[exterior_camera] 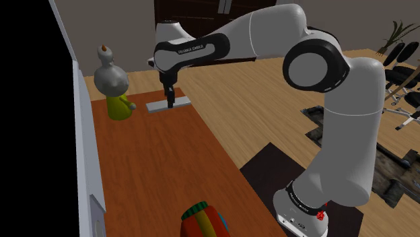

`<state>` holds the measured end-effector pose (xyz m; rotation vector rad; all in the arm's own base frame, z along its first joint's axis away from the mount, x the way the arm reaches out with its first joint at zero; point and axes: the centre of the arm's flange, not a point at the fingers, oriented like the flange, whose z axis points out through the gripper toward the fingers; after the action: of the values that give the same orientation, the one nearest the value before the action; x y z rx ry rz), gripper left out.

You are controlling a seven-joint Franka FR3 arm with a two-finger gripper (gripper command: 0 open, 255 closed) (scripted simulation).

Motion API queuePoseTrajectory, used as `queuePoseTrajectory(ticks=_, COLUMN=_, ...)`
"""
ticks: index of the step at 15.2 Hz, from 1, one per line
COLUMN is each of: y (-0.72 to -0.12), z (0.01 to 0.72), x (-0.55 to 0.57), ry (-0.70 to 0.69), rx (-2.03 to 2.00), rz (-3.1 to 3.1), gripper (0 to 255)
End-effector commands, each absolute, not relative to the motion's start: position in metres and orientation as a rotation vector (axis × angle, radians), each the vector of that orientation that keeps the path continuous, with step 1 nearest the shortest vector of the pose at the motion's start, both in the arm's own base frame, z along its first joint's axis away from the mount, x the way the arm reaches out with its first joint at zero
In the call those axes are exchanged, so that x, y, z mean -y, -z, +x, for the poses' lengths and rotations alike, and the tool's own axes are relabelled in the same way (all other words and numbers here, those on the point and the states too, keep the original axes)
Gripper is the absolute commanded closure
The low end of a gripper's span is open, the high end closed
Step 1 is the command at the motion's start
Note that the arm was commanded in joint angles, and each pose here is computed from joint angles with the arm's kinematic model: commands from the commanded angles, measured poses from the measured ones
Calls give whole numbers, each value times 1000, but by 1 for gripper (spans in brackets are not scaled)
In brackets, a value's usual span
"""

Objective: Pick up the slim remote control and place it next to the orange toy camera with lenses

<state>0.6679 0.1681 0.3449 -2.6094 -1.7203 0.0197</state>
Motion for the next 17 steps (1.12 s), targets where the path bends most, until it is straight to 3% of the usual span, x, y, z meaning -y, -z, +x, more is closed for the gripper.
queuePoseTrajectory(ticks=1, y=-334, z=669, x=-169, ry=-19, rx=1722, rz=-2608, gripper=0)
queuePoseTrajectory(ticks=10, y=-326, z=669, x=-169, ry=-19, rx=1722, rz=-2608, gripper=0)
queuePoseTrajectory(ticks=11, y=-326, z=669, x=-169, ry=-19, rx=1722, rz=-2608, gripper=255)
queuePoseTrajectory(ticks=17, y=-326, z=669, x=-169, ry=-19, rx=1722, rz=-2608, gripper=255)
